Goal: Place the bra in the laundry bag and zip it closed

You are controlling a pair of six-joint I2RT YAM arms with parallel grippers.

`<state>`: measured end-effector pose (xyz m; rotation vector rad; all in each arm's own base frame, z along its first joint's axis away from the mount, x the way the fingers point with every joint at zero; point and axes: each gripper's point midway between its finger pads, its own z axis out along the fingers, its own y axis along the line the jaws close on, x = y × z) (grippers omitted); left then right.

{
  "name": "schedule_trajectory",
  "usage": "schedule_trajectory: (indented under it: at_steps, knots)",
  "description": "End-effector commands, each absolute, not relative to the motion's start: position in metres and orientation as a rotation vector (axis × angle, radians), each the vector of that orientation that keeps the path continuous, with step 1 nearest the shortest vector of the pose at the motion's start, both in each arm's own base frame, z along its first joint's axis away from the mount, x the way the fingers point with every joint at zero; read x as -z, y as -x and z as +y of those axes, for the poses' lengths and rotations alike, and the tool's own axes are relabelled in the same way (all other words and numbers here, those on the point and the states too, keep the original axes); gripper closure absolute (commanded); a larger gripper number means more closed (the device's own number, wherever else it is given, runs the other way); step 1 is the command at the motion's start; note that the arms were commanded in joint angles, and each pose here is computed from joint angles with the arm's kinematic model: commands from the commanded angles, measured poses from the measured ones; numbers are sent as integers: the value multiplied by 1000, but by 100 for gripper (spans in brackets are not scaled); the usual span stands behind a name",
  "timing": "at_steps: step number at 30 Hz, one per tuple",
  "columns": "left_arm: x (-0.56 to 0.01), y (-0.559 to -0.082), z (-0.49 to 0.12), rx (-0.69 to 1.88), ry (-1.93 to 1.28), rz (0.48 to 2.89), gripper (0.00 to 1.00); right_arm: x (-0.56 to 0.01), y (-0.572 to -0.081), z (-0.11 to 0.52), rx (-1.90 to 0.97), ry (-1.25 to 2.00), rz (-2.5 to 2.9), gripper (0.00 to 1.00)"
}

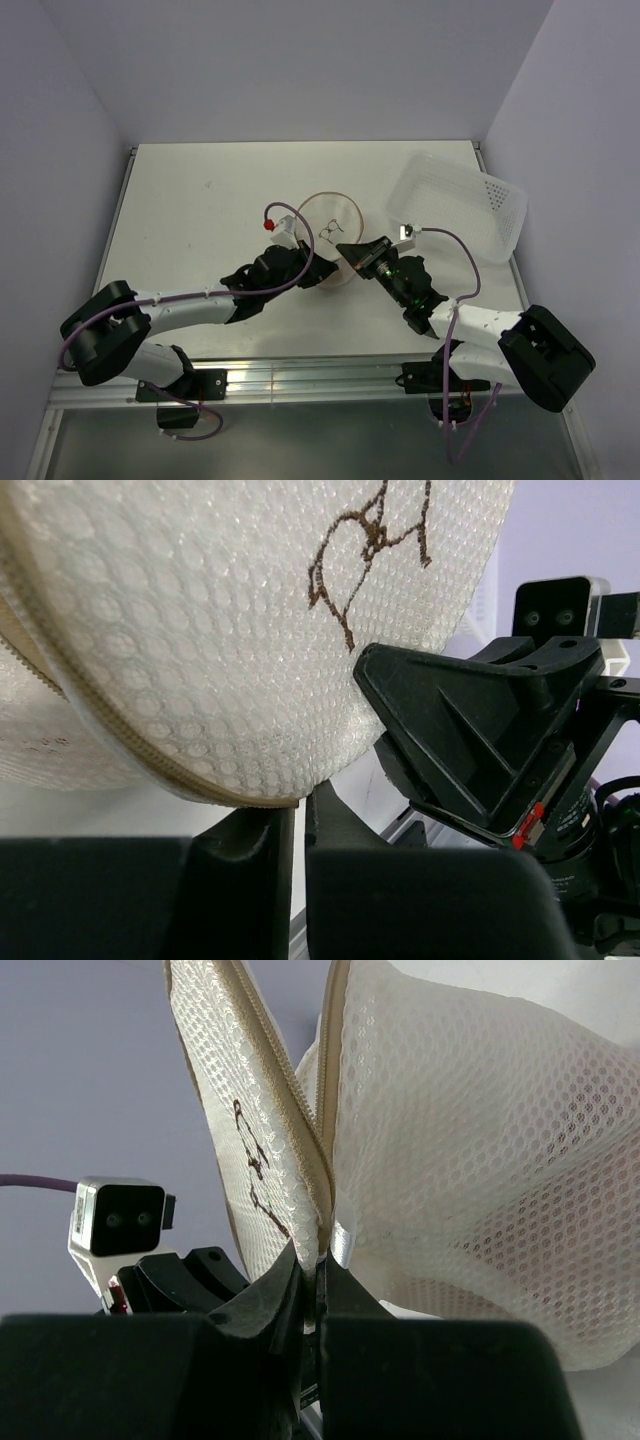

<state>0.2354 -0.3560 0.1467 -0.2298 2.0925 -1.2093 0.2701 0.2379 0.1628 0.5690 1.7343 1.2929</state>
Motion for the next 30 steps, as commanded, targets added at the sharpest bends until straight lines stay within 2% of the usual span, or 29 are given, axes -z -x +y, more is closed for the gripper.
schedule_trajectory:
  at_steps: [1, 3, 4, 8, 21, 30]
  knots:
    - [-183, -245, -358, 1212, 212, 1986, 93, -178, -264, 249, -1341, -499, 1714, 100]
    - [-187, -242, -352, 1207, 207, 1978, 100, -179, -265, 247, -1328, -497, 1713, 100]
    - [-184, -241, -349, 1191, 206, 1988, 100, -177, -266, 246, -1308, -492, 1723, 100]
    - [-180, -235, -334, 1128, 169, 2001, 100, -177, -271, 240, -1277, -471, 1747, 100]
    - [-153, -232, -268, 865, 75, 2066, 100, -165, -276, 255, -1379, -113, 1984, 100]
    - [-143, -239, -210, 699, 148, 2081, 100, -166, -303, 244, -1205, 54, 2109, 100]
